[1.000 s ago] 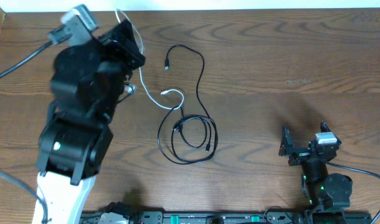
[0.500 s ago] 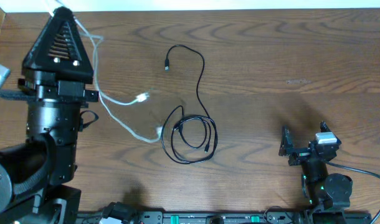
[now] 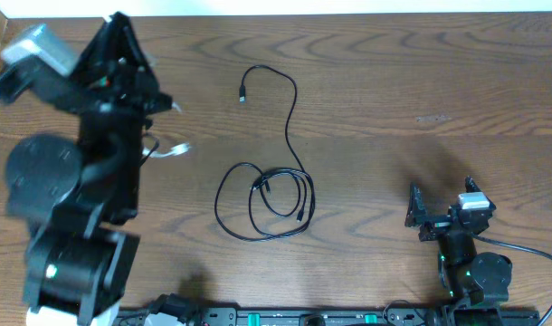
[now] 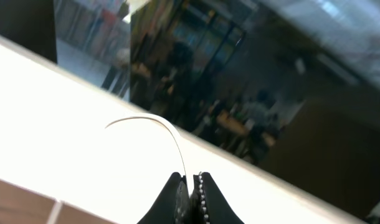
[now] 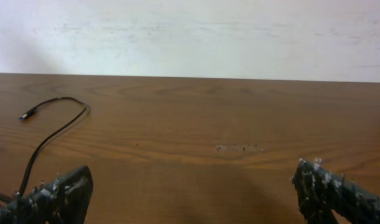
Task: Untangle cables
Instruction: 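Carry the white cable to the upper-left table corner and release it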
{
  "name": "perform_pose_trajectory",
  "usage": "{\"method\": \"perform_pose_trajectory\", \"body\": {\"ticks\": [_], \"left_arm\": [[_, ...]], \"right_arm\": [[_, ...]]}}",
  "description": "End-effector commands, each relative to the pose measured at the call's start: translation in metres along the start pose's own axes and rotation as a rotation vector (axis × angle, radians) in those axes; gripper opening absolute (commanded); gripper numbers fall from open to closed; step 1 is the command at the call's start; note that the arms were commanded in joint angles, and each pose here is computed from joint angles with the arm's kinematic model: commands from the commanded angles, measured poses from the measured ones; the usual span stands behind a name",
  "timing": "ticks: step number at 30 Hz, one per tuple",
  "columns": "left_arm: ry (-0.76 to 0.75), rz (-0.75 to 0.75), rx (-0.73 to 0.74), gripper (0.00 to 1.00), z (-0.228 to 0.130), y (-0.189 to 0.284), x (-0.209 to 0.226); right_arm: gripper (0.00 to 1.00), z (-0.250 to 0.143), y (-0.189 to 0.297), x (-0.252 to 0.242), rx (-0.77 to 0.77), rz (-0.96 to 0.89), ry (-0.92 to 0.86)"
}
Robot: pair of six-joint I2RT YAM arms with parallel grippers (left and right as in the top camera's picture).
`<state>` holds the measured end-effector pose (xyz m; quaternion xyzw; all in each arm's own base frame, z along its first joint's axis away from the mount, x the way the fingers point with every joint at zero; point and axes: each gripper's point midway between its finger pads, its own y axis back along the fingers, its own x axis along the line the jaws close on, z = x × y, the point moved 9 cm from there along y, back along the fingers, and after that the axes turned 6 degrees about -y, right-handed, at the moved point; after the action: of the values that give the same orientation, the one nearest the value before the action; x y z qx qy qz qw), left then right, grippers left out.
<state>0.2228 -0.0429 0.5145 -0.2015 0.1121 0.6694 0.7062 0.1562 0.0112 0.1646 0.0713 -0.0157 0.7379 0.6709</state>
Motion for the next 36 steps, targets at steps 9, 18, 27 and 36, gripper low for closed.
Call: {"method": "perform_pose_trajectory", "body": {"ticks": [9,18,27,36], "left_arm": [[-0.241,0.108,0.246,0.08,-0.066,-0.060,0.015],[-0.375,0.124,0.267,0.08,-0.078,-0.089,0.022],[-0.350,0.168,0.128,0.08,-0.057,-0.130,0.038],[-0.429,0.227,0.214,0.08,-0.040,-0.207,0.056]], "right_arm": [[0.99,-0.001,0.000,0.000,0.000,0.002,-0.010],[0.99,-0.001,0.000,0.000,0.000,0.002,-0.010],[0.99,-0.001,0.000,0.000,0.000,0.002,-0.010],[0.99,-0.001,0.000,0.000,0.000,0.002,-0.010]]}}
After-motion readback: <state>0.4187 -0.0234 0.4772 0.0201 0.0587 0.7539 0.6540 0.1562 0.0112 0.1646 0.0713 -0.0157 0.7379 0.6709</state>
